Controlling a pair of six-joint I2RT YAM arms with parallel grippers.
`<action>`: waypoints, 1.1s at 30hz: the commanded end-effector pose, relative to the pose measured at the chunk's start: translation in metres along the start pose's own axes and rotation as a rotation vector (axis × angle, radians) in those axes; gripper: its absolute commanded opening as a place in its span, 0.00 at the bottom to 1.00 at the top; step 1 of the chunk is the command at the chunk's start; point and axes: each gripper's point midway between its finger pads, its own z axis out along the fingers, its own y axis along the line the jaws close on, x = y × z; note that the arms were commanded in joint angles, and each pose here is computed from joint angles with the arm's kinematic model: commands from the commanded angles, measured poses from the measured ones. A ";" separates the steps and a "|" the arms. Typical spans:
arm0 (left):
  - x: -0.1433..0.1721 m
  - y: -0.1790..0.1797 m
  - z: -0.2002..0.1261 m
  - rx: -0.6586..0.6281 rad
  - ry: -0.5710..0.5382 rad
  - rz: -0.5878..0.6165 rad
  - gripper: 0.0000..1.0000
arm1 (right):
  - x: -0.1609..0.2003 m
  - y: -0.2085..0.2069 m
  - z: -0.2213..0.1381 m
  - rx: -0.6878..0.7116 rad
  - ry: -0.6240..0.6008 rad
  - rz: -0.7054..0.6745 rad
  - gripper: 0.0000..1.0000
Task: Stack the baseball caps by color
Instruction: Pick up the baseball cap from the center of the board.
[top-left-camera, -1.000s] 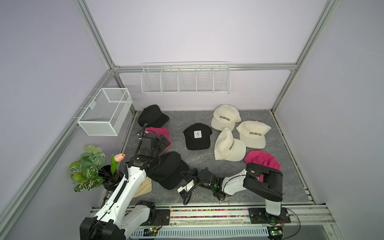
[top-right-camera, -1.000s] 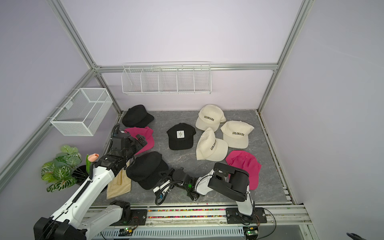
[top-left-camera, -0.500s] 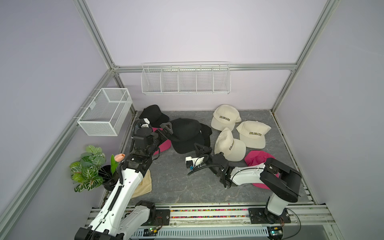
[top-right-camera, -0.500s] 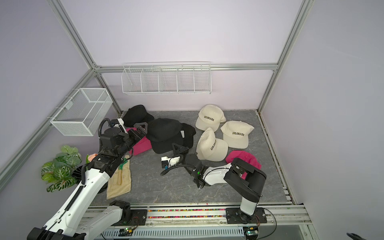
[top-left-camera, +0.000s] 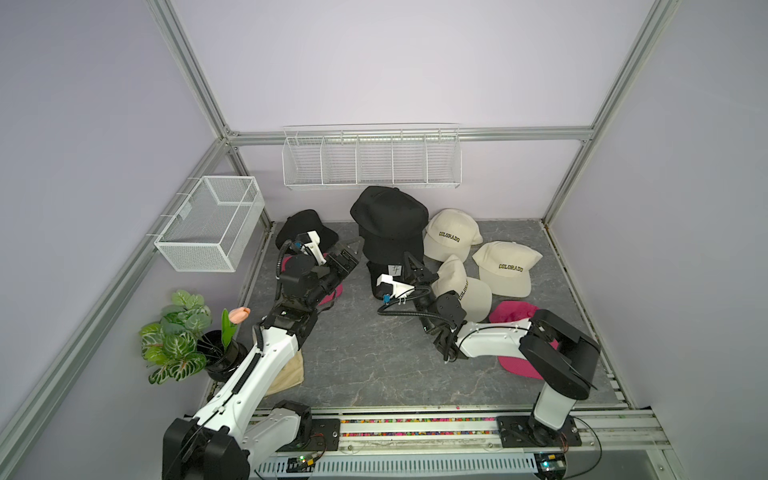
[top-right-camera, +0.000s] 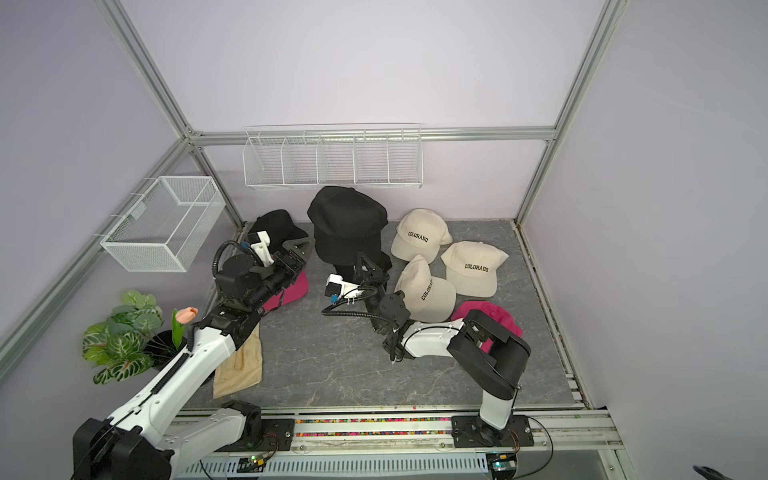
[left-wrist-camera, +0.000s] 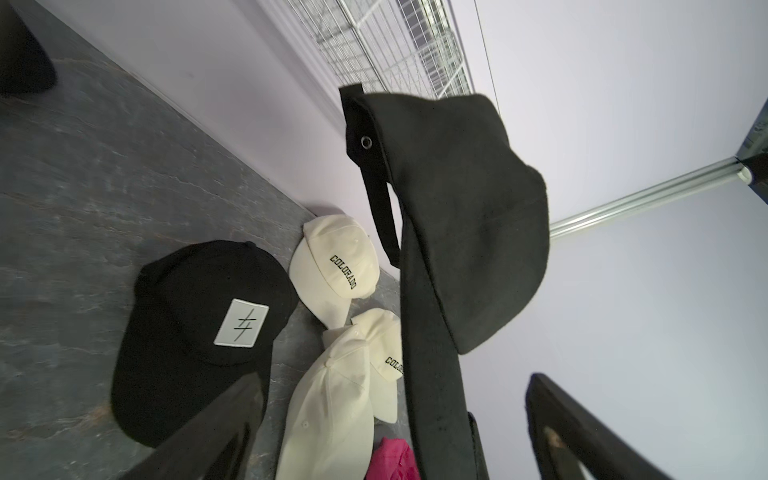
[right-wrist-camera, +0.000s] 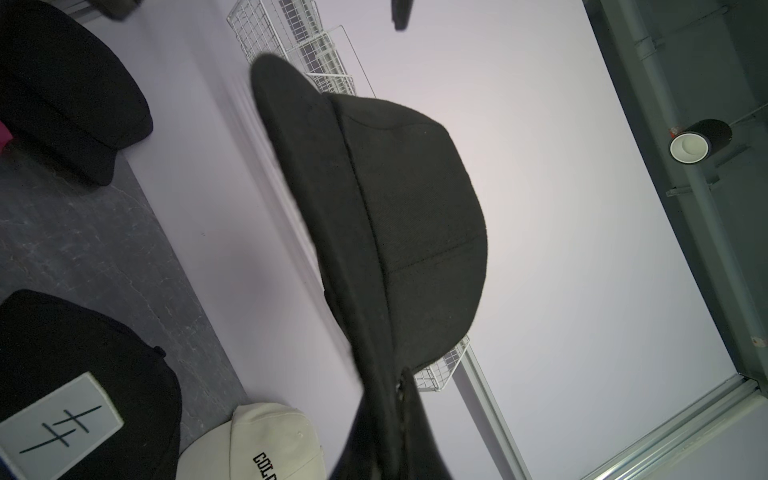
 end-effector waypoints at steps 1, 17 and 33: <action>0.011 -0.040 0.008 0.169 0.070 0.010 1.00 | 0.000 -0.022 0.002 0.080 0.015 0.054 0.07; 0.033 -0.053 0.039 0.285 0.188 -0.077 0.57 | 0.003 -0.016 0.001 0.072 0.040 0.025 0.09; 0.014 -0.025 0.055 0.090 0.141 0.126 0.00 | 0.020 0.021 -0.001 -0.194 0.148 0.253 0.68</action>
